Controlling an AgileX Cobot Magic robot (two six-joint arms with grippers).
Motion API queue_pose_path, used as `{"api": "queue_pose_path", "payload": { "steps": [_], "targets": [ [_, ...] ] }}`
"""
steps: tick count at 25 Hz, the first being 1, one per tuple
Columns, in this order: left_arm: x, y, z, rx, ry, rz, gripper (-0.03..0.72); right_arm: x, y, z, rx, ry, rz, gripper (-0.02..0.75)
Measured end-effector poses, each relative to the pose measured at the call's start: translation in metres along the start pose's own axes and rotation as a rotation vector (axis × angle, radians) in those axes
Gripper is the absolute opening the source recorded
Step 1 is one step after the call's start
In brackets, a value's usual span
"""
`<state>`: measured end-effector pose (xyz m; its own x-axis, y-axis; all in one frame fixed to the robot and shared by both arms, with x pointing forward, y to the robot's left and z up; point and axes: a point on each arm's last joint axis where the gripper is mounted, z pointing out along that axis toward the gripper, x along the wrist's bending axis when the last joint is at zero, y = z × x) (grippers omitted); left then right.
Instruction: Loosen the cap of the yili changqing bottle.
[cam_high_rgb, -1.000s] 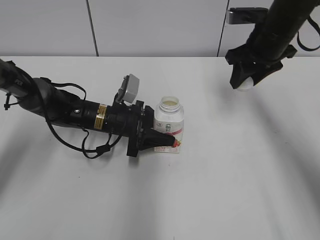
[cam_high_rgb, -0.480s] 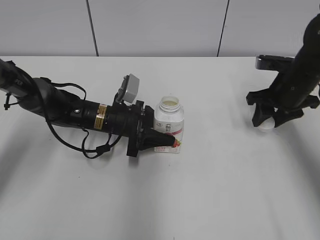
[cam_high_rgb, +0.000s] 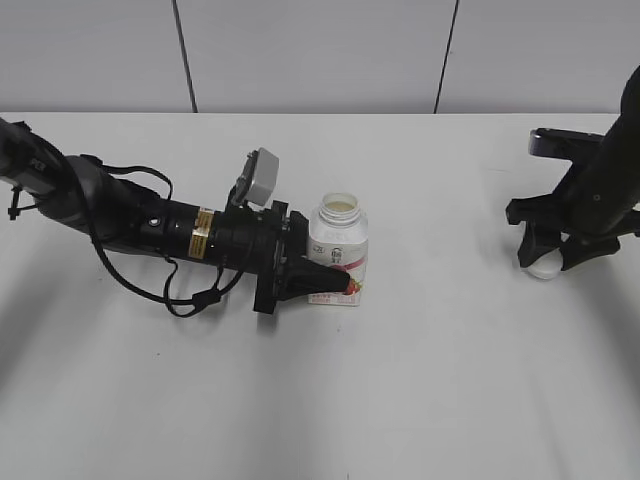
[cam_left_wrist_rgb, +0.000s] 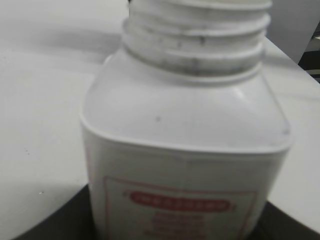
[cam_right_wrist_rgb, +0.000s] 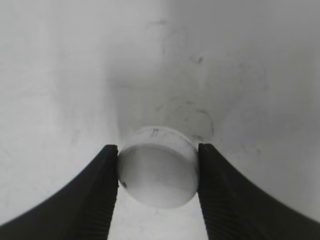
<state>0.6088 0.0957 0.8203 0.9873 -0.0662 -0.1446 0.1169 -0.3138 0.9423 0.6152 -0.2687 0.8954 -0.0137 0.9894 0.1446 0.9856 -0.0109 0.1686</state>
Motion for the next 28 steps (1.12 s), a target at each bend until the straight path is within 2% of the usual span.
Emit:
{"api": "queue_pose_path", "payload": {
  "steps": [10,11,14,16,23,28],
  "targets": [
    [0.0,0.0,0.0,-0.001,-0.001,0.0,0.379,-0.001,-0.002,0.007,0.021,-0.003,0.002,0.389],
    [0.0,0.0,0.0,-0.001,-0.001,0.0,0.379,-0.001,-0.002,0.007,0.023,-0.003,0.002,0.412],
    [0.0,0.0,0.0,-0.001,-0.001,0.0,0.379,-0.001,-0.002,0.007,0.029,-0.002,0.002,0.548],
    [0.0,0.0,0.0,-0.001,-0.001,0.0,0.379,-0.001,-0.002,0.007,0.038,0.0,0.001,0.597],
    [0.0,0.0,0.0,-0.002,0.001,-0.001,0.379,0.006,0.011,-0.016,0.121,0.028,-0.016,0.503],
    [0.001,0.001,0.0,-0.01,0.008,-0.006,0.389,0.012,0.03,-0.038,0.088,0.055,-0.02,0.491]
  ]
}}
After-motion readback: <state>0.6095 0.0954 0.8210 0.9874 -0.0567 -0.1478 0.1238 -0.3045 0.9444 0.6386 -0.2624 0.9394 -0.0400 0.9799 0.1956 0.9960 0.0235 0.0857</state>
